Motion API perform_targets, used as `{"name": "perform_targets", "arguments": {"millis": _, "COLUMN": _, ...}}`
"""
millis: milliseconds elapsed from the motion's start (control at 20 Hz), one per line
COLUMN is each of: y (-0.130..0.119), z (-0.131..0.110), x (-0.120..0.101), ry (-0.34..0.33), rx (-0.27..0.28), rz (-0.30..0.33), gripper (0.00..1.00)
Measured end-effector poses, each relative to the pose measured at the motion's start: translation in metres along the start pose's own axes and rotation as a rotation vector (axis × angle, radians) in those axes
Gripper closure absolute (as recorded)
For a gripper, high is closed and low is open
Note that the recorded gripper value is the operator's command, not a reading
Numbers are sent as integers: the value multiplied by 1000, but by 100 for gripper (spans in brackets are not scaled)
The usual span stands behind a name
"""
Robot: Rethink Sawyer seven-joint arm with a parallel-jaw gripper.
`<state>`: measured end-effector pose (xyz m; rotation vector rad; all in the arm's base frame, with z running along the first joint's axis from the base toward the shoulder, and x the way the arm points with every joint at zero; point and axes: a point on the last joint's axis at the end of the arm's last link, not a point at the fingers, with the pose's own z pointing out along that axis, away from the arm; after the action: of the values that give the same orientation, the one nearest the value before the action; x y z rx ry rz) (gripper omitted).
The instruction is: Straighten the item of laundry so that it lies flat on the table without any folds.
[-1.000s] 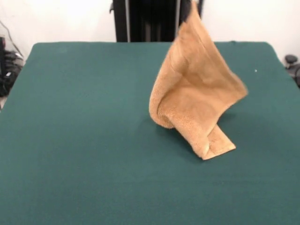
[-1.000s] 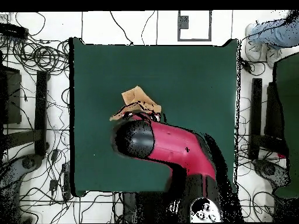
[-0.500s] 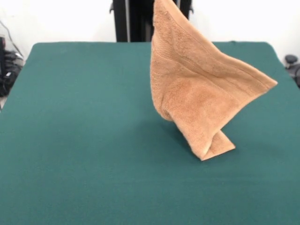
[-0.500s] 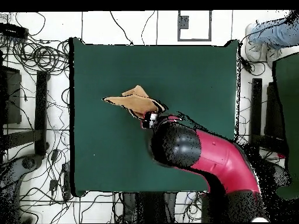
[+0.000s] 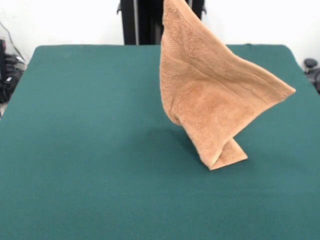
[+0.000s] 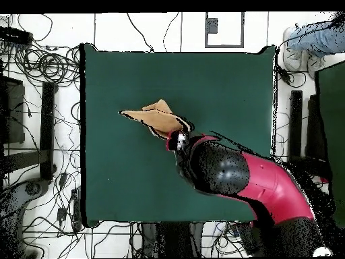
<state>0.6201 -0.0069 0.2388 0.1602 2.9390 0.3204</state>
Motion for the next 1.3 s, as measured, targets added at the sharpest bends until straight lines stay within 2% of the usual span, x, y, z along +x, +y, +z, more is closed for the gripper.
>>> {"name": "perform_targets", "arguments": {"millis": 100, "y": -6, "z": -1, "x": -1, "ry": -2, "rx": -11, "rz": -12, "gripper": 100}}
{"name": "perform_targets", "arguments": {"millis": 450, "y": -58, "z": -6, "x": -8, "ry": -29, "rx": -40, "rz": -26, "gripper": 100}}
{"name": "perform_targets", "arguments": {"millis": 500, "y": -77, "z": -3, "x": -7, "ry": -35, "rx": -47, "rz": -20, "gripper": 100}}
{"name": "perform_targets", "arguments": {"millis": 750, "y": -112, "z": 9, "x": 0, "ry": -48, "rx": -61, "rz": -12, "gripper": 100}}
{"name": "perform_targets", "arguments": {"millis": 850, "y": -131, "z": 19, "x": 4, "ry": -62, "rx": -86, "rz": -5, "gripper": 100}}
{"name": "perform_targets", "arguments": {"millis": 950, "y": -138, "z": 23, "x": 5, "ry": -65, "rx": -102, "rz": 1, "gripper": 100}}
{"name": "perform_targets", "arguments": {"millis": 1050, "y": -154, "z": 29, "x": 8, "ry": -73, "rx": -147, "rz": 16, "gripper": 100}}
{"name": "perform_targets", "arguments": {"millis": 1300, "y": -176, "z": 30, "x": 7, "ry": -101, "rx": -215, "rz": 42, "gripper": 100}}
